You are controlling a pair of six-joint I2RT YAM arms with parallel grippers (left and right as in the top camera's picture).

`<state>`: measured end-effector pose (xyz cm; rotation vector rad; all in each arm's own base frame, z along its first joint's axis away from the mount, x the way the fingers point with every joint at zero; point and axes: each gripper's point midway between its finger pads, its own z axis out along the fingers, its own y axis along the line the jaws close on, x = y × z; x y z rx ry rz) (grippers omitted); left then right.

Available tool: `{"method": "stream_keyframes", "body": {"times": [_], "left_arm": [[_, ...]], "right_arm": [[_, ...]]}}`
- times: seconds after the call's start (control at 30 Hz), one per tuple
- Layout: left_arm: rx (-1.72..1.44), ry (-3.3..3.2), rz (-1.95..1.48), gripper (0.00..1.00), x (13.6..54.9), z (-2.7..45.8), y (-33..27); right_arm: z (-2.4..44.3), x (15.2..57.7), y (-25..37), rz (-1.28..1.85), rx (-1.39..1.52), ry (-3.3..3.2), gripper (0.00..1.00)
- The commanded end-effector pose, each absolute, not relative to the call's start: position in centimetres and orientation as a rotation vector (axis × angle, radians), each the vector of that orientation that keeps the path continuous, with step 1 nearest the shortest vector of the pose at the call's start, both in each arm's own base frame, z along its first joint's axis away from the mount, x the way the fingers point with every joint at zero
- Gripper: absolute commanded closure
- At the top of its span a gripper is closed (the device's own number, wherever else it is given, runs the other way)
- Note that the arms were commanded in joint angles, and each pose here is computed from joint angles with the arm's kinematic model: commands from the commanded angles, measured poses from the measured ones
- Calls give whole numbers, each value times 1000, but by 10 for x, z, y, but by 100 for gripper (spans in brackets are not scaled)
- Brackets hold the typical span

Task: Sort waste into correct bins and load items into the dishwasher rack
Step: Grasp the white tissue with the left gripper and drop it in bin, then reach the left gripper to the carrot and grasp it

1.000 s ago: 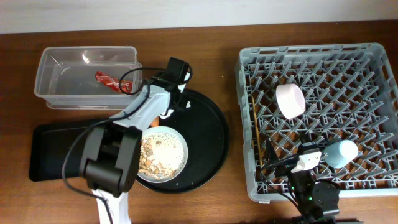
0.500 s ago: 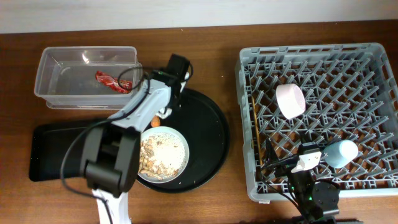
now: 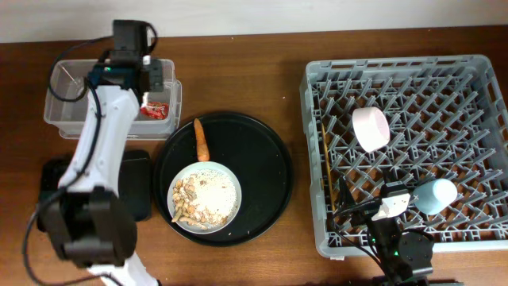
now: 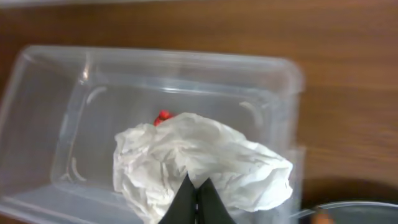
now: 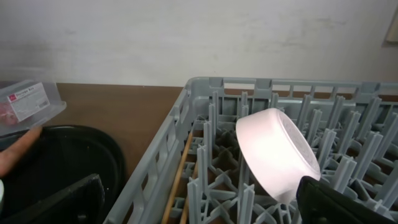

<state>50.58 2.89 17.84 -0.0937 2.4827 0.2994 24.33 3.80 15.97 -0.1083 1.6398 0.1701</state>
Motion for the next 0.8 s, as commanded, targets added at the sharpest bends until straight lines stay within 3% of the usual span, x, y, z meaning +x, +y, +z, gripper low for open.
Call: {"method": "stream_keyframes", "body": {"times": [0.0,0.03,0.23,0.27,0.33,0.37,0.5,0.67,0.77], "left_arm": [[-83,2493,149,13,514,169,21],[-79,2479,136,1,515,179,19],[100,2491,-147,4,483,230,-52],[138,2518,-189,17,474,228,-66],[207,2599,-214,56,453,217,-90],[244,2645,-219,57,442,207,-101],[138,2800,-255,55,411,167,-127],[-271,2877,-24,54,391,113,-100],[-278,2880,-72,46,389,90,-104]], "right_arm": [[158,243,37,165,-112,1640,2],[158,243,37,165,-112,1640,2],[158,243,37,165,-112,1640,2],[158,243,37,165,-112,1640,2],[158,243,37,165,-112,1640,2],[158,243,37,165,-112,1640,2],[158,243,37,165,-112,1640,2],[158,243,37,165,-112,1640,2],[158,243,37,165,-112,1640,2]]}}
